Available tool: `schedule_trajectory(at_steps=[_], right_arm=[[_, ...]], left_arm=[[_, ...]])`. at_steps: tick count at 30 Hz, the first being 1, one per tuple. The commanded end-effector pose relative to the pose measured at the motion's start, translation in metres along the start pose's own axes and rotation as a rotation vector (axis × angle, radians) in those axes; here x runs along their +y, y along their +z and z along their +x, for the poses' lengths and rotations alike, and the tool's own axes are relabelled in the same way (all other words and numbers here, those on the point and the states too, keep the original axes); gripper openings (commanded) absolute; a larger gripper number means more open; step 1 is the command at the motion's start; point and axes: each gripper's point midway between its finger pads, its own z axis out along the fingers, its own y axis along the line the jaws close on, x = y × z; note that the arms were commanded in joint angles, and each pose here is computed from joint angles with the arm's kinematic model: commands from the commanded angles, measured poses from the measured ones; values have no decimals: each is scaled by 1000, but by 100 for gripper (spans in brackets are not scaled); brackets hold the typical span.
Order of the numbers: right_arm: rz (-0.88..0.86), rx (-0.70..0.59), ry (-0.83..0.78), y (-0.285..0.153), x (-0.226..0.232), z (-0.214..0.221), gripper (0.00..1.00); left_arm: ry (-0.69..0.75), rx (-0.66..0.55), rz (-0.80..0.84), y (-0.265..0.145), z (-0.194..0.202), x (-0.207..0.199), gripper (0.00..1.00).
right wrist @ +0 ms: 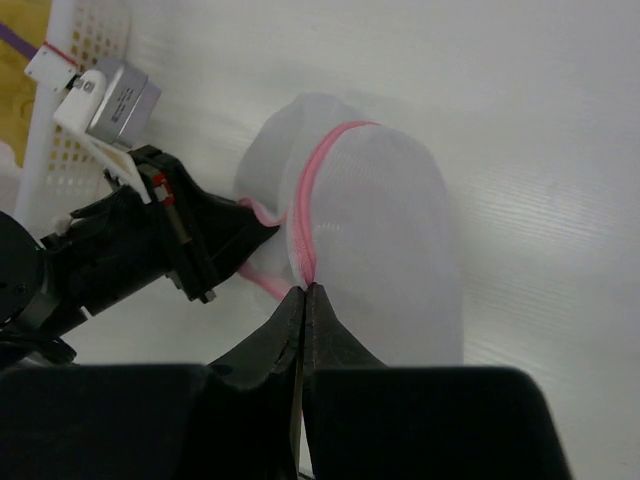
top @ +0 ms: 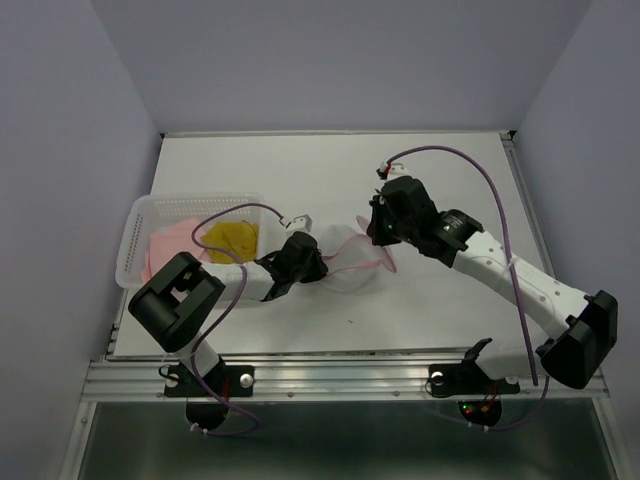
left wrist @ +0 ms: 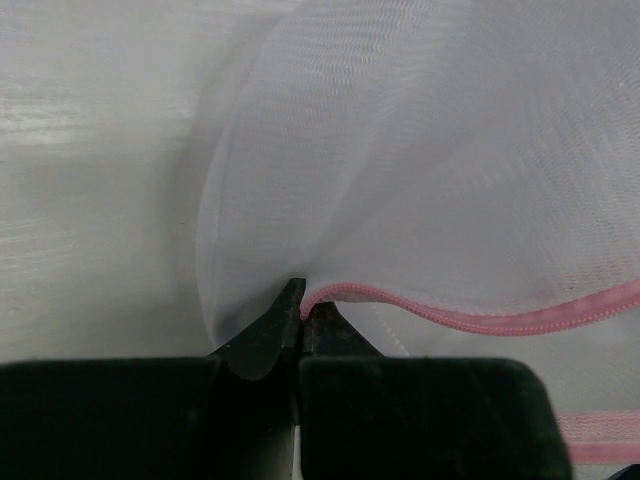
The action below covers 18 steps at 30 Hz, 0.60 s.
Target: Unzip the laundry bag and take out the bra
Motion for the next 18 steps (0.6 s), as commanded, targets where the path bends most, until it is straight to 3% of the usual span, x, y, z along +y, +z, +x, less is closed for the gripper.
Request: schedule_trajectory(at_steps=[1, 9, 15, 17, 18], right_arm=[[-170, -51, 16, 5, 60, -11, 1], [-378, 54, 58, 47, 117, 42, 1], [-472, 17, 155, 68, 129, 58, 1], [-444, 33, 172, 77, 119, 76, 1], [-431, 26, 180, 81, 116, 79, 1]], left_arm=[[-18, -51, 31, 1, -12, -15, 0], [-48, -73, 39, -8, -15, -16, 0], [-79, -87, 54, -17, -16, -16, 0], [-89, -93, 60, -22, -17, -17, 4], [-95, -91, 58, -24, -15, -14, 12]])
